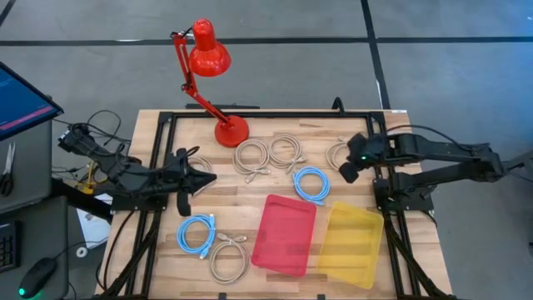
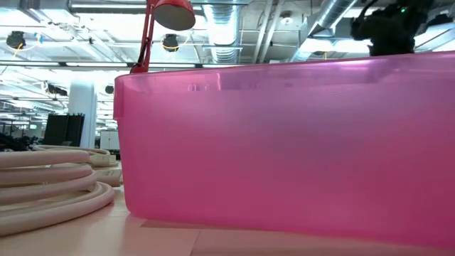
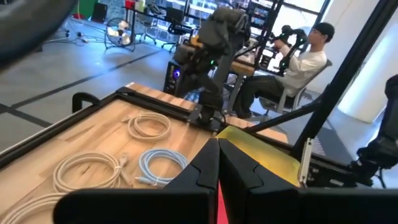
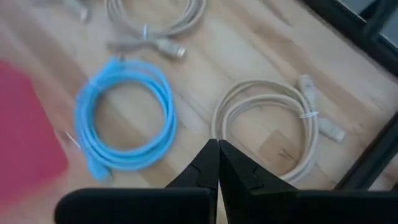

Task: Sort HDMI cables
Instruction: Put the brown HDMI cable into the pink bin

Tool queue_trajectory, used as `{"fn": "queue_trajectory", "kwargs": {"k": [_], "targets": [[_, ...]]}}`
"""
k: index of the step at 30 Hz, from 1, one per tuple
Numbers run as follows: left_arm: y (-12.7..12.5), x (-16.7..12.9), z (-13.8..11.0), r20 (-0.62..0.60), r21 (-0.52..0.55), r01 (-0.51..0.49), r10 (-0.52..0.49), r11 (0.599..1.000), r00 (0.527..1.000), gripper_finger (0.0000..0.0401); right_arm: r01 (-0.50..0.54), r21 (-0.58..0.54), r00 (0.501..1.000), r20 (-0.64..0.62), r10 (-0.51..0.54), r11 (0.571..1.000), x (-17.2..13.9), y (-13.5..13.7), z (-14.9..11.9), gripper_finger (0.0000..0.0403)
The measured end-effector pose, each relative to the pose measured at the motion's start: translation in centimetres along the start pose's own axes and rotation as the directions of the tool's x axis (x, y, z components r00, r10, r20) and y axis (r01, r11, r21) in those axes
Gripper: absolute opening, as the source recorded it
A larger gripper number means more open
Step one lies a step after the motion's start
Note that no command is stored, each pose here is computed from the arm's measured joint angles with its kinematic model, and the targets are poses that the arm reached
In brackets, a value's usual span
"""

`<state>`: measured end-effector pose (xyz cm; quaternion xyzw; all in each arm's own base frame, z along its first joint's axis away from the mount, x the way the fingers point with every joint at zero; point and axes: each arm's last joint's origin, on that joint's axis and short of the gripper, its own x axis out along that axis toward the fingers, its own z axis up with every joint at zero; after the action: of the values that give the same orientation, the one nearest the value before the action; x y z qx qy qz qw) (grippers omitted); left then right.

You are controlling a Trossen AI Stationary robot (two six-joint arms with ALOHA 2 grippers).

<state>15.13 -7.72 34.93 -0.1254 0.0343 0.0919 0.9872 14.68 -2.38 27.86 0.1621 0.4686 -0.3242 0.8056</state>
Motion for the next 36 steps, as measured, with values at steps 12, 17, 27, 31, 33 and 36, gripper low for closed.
{"fn": "queue_trajectory", "kwargs": {"k": [12,17,27,31,33,36], "targets": [[-0.1,0.1,0.0,0.004,-0.010,-0.017,0.017,1.000,1.000,0.0005,0.068,0.093,0.991,-0.124,-0.056,0.993,3.2,1.3,1.2,0.0048],[0.0,0.1,0.0,0.007,-0.014,-0.022,0.022,1.000,1.000,0.0006,0.144,0.126,0.967,-0.229,-0.112,0.982,4.7,1.4,1.1,0.0126],[0.0,0.1,0.0,0.013,0.008,-0.027,0.027,1.000,1.000,0.0006,0.204,0.019,0.921,-0.342,-0.186,0.979,8.5,2.5,1.6,0.0227],[0.0,0.1,0.0,0.014,0.008,-0.028,0.028,1.000,0.999,0.0007,0.240,-0.034,0.899,-0.370,-0.235,0.970,10.5,2.5,2.0,0.0214],[0.0,0.1,0.1,0.015,0.007,-0.028,0.028,1.000,0.999,0.0007,0.243,-0.061,0.886,-0.392,-0.247,0.968,11.4,2.5,2.0,0.0203],[0.0,0.1,0.1,0.016,0.007,-0.030,0.030,1.000,0.999,0.0007,0.232,-0.086,0.865,-0.437,-0.246,0.969,12.8,2.3,2.1,0.0187]]}}
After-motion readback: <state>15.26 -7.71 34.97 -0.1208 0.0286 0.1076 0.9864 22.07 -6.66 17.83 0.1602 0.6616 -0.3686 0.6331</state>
